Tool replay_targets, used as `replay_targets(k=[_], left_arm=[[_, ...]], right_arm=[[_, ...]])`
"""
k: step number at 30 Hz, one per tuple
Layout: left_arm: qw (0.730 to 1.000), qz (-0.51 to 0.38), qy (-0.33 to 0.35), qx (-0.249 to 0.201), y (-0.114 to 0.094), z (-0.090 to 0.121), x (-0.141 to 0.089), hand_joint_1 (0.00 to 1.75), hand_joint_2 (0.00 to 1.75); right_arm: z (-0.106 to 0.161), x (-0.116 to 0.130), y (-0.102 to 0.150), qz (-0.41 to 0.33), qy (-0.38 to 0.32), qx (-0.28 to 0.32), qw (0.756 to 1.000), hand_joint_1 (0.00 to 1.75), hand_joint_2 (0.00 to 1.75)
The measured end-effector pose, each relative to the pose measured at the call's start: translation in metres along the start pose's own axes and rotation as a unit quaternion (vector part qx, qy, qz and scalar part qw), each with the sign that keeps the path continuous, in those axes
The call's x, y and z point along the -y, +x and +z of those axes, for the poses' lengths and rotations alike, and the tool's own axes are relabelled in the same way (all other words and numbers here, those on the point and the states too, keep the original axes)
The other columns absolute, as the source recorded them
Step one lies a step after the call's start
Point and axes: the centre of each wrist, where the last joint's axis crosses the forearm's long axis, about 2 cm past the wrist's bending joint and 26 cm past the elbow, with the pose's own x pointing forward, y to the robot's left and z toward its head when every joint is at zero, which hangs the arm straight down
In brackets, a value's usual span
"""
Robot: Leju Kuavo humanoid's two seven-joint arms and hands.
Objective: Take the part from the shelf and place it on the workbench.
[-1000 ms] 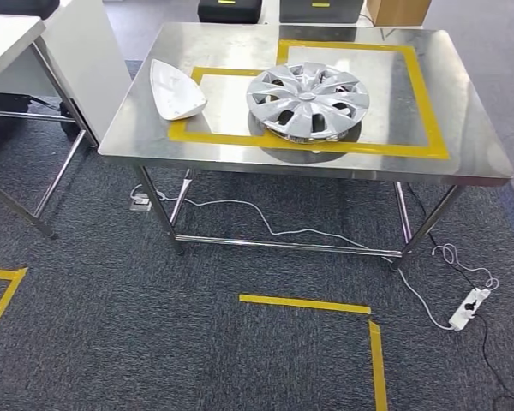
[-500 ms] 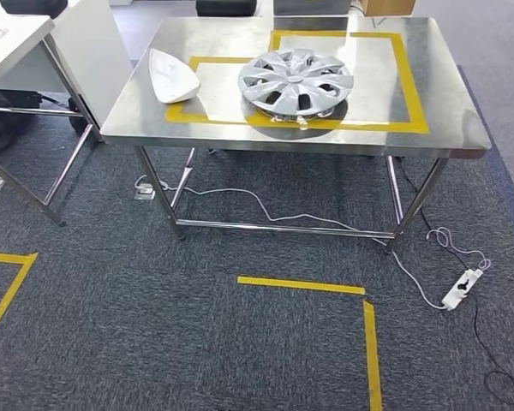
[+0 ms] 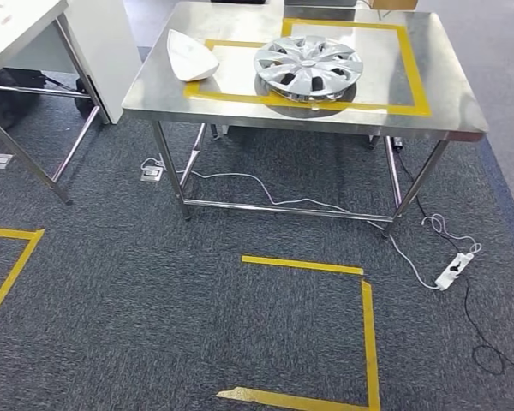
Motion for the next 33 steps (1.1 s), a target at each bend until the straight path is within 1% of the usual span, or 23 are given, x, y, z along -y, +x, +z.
replay_targets(k=[18,28,33], left_arm=[[1.000,0.000,0.000,-0.002,-0.0028,0.0007,0.0033,0.00,0.00],[1.000,0.002,0.006,0.000,-0.0008,0.0007,0.0035,0.00,0.00],[1.000,0.008,0.006,0.000,-0.0009,0.0010,0.0052,0.00,0.00]], right_arm=[[-0.0006,0.0021,0.0026,-0.004,0.002,0.001,1.000,0.00,0.00],[-0.0009,0.0024,0.0019,0.000,0.011,0.001,1.000,0.00,0.00],[-0.0013,0.0023,0.0004,0.007,0.027,-0.007,1.000,0.00,0.00]])
